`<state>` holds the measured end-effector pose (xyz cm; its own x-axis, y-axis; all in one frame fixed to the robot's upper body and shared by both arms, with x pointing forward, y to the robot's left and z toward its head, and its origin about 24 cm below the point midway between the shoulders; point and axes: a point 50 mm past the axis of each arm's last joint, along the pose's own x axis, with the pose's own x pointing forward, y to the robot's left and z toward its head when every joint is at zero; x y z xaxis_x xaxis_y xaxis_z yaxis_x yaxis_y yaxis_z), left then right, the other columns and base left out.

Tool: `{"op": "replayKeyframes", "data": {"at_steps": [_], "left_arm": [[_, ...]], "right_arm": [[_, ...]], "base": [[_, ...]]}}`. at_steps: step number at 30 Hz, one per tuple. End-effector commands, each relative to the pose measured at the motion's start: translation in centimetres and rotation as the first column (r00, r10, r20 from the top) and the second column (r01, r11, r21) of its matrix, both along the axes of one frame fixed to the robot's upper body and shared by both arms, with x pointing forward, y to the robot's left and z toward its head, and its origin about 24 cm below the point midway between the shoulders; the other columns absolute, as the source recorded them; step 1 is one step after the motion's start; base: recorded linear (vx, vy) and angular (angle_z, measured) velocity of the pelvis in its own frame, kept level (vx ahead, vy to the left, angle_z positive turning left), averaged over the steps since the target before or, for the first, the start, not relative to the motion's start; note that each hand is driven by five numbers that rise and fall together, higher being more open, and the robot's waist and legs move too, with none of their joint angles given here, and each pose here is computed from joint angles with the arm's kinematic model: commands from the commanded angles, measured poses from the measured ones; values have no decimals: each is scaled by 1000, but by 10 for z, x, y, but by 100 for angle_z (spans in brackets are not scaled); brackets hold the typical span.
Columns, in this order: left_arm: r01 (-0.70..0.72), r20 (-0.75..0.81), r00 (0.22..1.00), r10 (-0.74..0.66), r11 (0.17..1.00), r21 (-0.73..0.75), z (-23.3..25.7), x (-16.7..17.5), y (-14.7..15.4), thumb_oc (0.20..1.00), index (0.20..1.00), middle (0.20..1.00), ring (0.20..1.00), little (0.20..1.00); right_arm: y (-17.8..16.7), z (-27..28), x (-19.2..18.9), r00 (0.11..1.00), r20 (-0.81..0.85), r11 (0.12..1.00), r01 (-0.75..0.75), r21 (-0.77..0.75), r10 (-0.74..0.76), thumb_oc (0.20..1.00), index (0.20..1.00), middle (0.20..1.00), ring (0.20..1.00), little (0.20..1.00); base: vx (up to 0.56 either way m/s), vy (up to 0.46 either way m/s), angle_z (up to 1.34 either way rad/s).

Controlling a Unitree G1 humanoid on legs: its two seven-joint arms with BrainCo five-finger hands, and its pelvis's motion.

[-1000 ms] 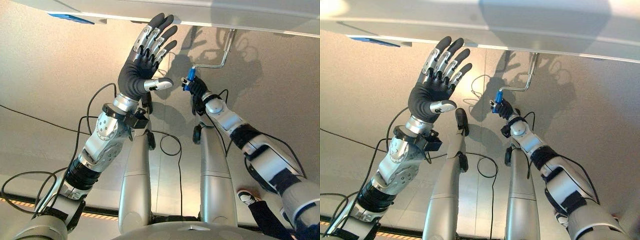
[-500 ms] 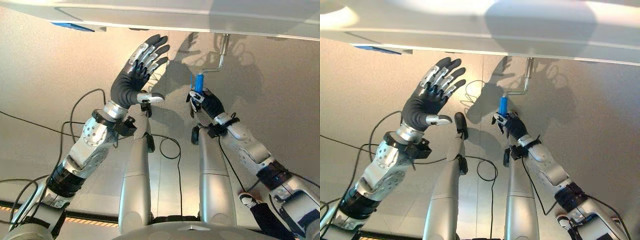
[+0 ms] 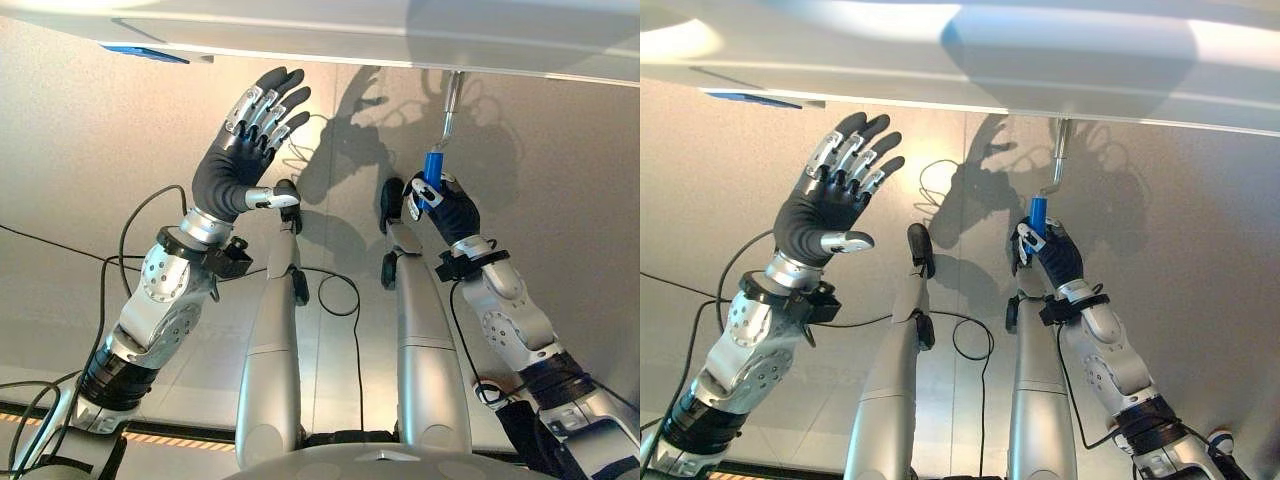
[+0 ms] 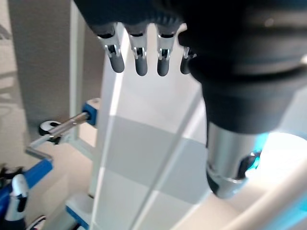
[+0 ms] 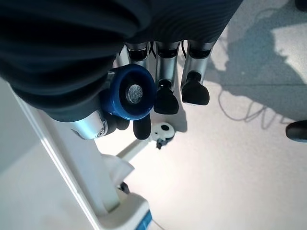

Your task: Raise the hospital bed

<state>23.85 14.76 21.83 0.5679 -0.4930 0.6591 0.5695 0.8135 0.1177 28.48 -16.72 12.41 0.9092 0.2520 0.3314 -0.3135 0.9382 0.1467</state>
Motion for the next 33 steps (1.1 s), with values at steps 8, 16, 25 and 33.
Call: {"op": "replayKeyframes", "data": {"at_steps": [8,16,25,33], "left_arm": [[70,148,987,-68,997,-12,23,-23,1,1000,1000,1000,1000,1000],[54,165,984,-59,998,38,27,-24,6,1000,1000,1000,1000,1000],[97,142,984,-112,989,112,26,-25,0,1000,1000,1000,1000,1000],[173,125,973,-193,973,150,26,-20,-17,1000,1000,1000,1000,1000]], "right_arm": [[-82,95,-14,775,448,894,413,175,-446,200,200,200,200,200],[-117,82,-1,735,372,802,596,42,-567,200,200,200,200,200],[-155,38,14,728,197,672,683,-286,-657,200,200,200,200,200],[-201,-10,31,603,-33,488,611,-624,-797,200,200,200,200,200]], "base": [[1,-4,0],[0,0,0],[0,0,0],[0,0,0]]}}
